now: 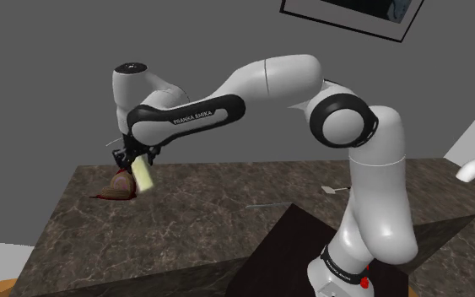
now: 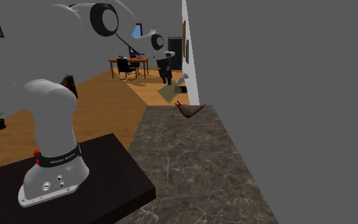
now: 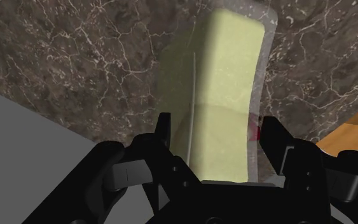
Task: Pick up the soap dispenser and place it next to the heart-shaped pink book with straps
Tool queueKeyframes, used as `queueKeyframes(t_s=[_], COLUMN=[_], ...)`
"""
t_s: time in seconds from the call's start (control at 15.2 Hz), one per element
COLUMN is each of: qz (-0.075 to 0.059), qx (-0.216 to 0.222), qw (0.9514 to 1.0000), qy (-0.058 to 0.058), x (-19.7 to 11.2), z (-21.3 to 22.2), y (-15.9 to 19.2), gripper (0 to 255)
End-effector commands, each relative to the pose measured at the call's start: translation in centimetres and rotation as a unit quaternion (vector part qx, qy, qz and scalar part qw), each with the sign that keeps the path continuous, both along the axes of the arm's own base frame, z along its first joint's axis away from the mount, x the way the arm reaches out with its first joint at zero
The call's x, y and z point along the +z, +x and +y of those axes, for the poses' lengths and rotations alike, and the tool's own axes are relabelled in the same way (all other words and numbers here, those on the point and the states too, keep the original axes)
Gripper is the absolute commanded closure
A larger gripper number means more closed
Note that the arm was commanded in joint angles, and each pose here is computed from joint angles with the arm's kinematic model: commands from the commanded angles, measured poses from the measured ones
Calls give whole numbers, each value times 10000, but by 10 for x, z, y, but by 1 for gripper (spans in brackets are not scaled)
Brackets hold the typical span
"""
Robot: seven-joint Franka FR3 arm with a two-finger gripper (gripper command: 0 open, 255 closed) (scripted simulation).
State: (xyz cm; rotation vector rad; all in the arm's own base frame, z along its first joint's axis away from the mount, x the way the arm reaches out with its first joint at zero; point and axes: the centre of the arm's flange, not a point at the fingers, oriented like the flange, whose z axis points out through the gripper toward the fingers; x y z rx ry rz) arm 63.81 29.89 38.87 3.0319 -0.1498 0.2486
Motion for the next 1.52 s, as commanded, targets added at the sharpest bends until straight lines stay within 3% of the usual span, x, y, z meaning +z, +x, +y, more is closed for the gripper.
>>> queueKeyframes(t_s=[0.0,0.33,1.45], qz=[-4,-4,-4], qx=[-5,-5,-5], qw=[10000,10000,10000], qy=[1,1,1], x=[-6,-19,-108], z=[25,88,88], y=[6,19,18], gripper=[255,255,255])
